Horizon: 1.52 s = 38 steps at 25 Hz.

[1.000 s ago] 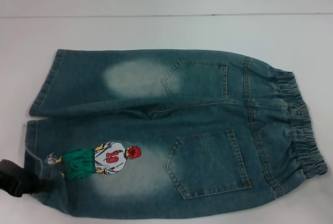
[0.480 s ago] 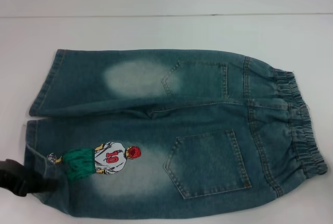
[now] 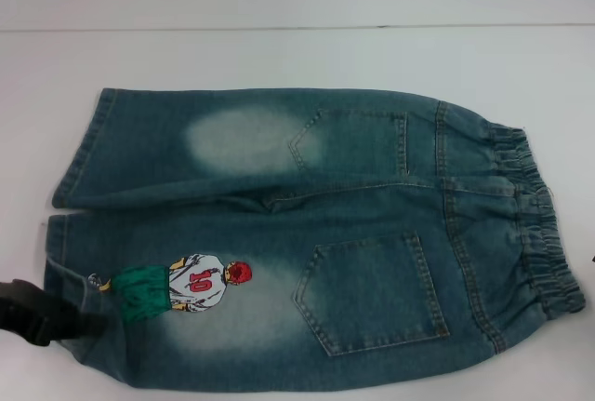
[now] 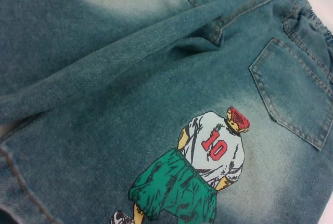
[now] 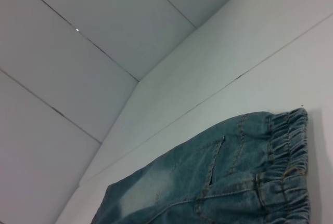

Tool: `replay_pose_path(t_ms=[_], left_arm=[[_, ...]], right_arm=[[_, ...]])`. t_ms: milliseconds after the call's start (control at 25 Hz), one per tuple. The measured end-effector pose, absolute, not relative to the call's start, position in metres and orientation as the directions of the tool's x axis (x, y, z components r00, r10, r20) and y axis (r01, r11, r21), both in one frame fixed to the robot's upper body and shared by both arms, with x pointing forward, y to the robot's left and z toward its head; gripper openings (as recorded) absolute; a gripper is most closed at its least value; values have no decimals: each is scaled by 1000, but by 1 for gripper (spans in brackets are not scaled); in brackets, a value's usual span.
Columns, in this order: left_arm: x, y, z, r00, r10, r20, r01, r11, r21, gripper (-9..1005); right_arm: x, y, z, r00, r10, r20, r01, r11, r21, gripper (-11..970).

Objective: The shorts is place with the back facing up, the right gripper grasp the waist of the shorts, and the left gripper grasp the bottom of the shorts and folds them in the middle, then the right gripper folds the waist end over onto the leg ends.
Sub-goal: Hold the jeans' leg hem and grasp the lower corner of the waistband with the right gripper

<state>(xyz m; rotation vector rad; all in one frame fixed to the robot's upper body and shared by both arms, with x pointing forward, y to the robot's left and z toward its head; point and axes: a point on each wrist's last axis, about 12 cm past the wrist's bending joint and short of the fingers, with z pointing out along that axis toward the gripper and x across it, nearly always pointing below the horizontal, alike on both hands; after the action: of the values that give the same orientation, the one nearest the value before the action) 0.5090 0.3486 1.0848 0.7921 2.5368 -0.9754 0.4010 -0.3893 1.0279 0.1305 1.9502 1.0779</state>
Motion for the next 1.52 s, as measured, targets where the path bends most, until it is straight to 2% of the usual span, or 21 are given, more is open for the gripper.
replay_pose_path(t_ms=[400, 1000, 1520], left_arm=[[511, 349, 1086, -791, 392, -469, 605, 613, -508, 53], [513, 344, 1087, -778, 413, -474, 624, 597, -504, 54], [516, 333, 1085, -772, 425, -473, 634, 579, -513, 55]], right_arm=[[408, -390, 1029, -629, 505, -590, -252, 586, 770, 920], [398, -385, 1026, -649, 433, -625, -311, 599, 738, 921], [382, -404, 1035, -675, 441, -591, -290, 578, 762, 921]])
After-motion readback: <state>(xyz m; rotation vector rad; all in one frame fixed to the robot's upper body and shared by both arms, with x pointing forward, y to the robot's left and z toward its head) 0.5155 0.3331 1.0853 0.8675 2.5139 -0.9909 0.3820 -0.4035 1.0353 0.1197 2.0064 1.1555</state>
